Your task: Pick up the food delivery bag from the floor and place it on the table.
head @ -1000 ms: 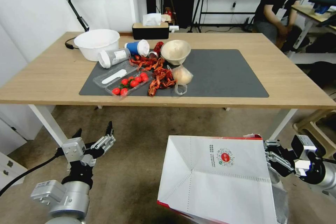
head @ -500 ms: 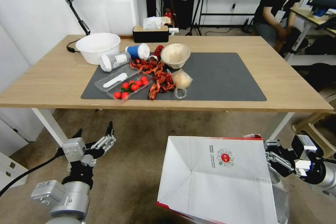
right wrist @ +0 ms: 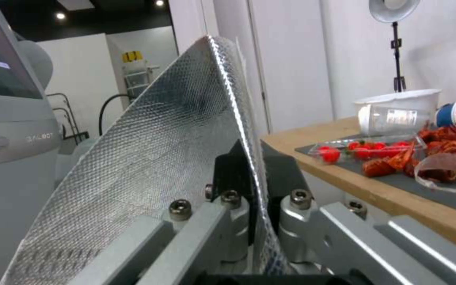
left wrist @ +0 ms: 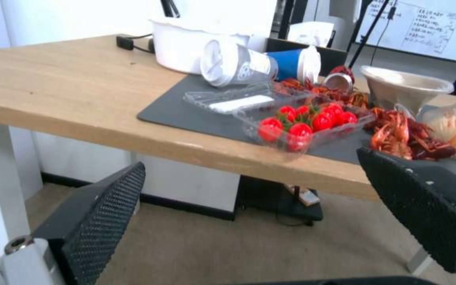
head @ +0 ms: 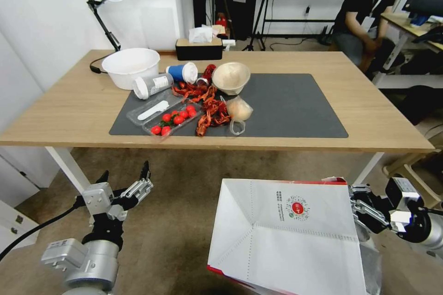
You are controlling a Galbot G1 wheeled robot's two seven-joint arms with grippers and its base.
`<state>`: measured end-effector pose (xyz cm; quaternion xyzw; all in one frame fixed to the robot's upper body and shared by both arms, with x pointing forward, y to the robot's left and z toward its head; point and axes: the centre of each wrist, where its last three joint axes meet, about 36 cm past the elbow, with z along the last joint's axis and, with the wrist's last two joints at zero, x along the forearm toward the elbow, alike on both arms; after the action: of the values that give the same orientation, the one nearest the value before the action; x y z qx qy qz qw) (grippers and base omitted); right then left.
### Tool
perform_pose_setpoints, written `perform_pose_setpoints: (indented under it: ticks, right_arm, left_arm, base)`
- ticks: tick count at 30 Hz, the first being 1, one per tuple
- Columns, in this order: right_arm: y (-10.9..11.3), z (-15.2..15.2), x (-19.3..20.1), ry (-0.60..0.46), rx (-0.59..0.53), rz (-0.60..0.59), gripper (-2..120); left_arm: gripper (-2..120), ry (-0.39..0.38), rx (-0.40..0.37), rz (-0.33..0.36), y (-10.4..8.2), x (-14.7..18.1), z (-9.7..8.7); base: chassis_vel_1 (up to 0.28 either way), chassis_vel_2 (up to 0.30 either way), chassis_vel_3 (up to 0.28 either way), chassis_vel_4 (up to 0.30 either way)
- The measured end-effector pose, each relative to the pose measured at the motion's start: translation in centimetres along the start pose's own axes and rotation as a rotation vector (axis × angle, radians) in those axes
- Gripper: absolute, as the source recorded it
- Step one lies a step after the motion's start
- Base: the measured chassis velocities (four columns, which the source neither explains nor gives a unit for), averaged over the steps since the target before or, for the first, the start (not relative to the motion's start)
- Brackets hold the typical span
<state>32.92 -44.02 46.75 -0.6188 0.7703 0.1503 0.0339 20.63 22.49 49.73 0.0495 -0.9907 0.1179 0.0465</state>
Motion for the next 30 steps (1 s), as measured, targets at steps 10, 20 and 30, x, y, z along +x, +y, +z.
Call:
perform_pose_setpoints:
  ticks: [10,20,30]
  right_arm:
    - [0.18,0.04,-0.07,-0.002,0.000,-0.001,0]
    - [0.28,0.07,0.02,0.002,0.001,-0.004,0]
    - [0.17,0.17,0.12,0.002,0.000,0.000,0]
  left_arm:
    - [100,0.004,-0.003,-0.002,0.08,0.13,0.06]
    - [100,0.003,-0.002,0.004,0.00,0.12,0.08]
    - [100,0.004,-0.003,0.009,0.07,0.12,0.06]
  base:
    - [0.000,0.000,0.000,0.000]
    - [0.000,0.000,0.000,0.000]
    - [0.000,0.000,0.000,0.000]
